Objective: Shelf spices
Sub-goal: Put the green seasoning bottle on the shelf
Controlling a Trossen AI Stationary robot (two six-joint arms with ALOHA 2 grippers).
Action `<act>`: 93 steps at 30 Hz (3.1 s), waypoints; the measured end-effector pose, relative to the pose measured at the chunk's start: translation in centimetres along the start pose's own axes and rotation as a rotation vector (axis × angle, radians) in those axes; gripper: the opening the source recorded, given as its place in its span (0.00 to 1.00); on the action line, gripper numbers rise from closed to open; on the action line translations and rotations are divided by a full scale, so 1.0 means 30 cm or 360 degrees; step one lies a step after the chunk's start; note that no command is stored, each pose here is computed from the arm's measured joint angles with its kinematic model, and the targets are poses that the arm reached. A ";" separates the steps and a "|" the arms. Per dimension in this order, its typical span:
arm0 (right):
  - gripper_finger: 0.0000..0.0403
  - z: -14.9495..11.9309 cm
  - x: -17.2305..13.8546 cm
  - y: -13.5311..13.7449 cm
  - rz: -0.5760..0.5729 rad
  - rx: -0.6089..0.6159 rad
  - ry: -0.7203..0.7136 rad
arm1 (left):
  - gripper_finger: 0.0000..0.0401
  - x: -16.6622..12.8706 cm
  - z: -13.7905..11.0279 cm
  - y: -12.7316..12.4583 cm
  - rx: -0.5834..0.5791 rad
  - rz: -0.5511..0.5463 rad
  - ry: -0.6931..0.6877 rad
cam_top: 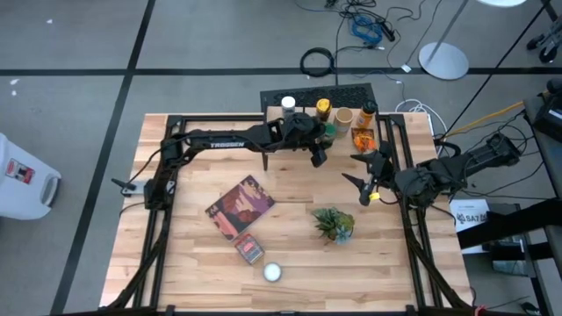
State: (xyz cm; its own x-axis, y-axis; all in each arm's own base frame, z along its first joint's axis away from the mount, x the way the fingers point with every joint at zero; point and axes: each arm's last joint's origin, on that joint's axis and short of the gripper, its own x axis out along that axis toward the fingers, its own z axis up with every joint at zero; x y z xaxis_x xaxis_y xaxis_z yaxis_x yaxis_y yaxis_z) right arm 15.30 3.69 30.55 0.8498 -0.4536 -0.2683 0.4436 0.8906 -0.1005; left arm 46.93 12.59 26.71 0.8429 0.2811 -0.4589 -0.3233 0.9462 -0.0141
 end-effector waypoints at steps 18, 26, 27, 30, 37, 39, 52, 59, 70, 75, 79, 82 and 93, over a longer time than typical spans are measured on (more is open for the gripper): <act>0.67 -0.002 -0.011 0.012 0.0048 -0.0013 -0.0006 | 0.55 0.014 -0.007 0.004 -0.0003 0.0060 -0.0014; 0.67 -0.001 -0.011 0.012 0.0048 -0.0012 -0.0006 | 0.56 0.014 -0.007 0.004 -0.0003 0.0050 -0.0009; 0.67 -0.001 -0.011 0.012 0.0050 -0.0012 -0.0006 | 0.56 0.014 -0.008 0.004 -0.0003 0.0049 -0.0009; 0.67 -0.001 -0.011 0.012 0.0055 -0.0012 -0.0005 | 0.56 0.014 -0.008 0.003 -0.0002 0.0035 -0.0006; 0.67 -0.001 -0.011 0.013 0.0060 -0.0012 -0.0004 | 0.56 0.014 -0.008 0.006 -0.0003 0.0029 -0.0004; 0.67 -0.001 -0.011 0.013 0.0061 -0.0012 -0.0004 | 0.56 0.014 -0.008 0.007 -0.0004 0.0031 -0.0004; 0.67 -0.002 -0.018 0.020 0.0086 -0.0018 -0.0011 | 0.57 0.014 -0.008 0.012 -0.0004 0.0012 -0.0002; 0.67 -0.002 -0.018 0.020 0.0085 -0.0017 -0.0012 | 0.66 0.012 -0.005 0.016 -0.0007 0.0010 -0.0007; 0.67 -0.001 -0.018 0.020 0.0080 -0.0017 -0.0013 | 0.71 0.012 -0.005 0.015 0.0003 0.0009 -0.0007; 0.67 -0.002 -0.018 0.020 0.0087 -0.0014 -0.0012 | 0.71 0.012 -0.005 0.015 0.0038 0.0017 -0.0007; 0.67 -0.002 -0.018 0.021 0.0088 -0.0012 -0.0012 | 0.71 0.006 0.008 0.014 0.0047 0.0017 -0.0004; 0.67 -0.002 -0.018 0.021 0.0091 -0.0012 -0.0011 | 0.71 -0.004 0.031 0.011 0.0081 0.0017 -0.0004; 0.67 -0.002 -0.022 0.026 0.0113 -0.0016 -0.0012 | 0.71 -0.072 0.119 -0.023 0.0267 0.0075 0.0124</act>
State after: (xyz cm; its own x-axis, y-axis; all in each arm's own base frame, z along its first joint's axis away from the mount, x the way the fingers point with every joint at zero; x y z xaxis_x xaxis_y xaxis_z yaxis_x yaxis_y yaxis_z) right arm 15.05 4.68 30.58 0.8810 -0.3898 -0.2681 0.3795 0.9207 -0.0914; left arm 46.86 11.89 30.88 0.7903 0.3188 -0.5232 -0.2800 0.9475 0.1543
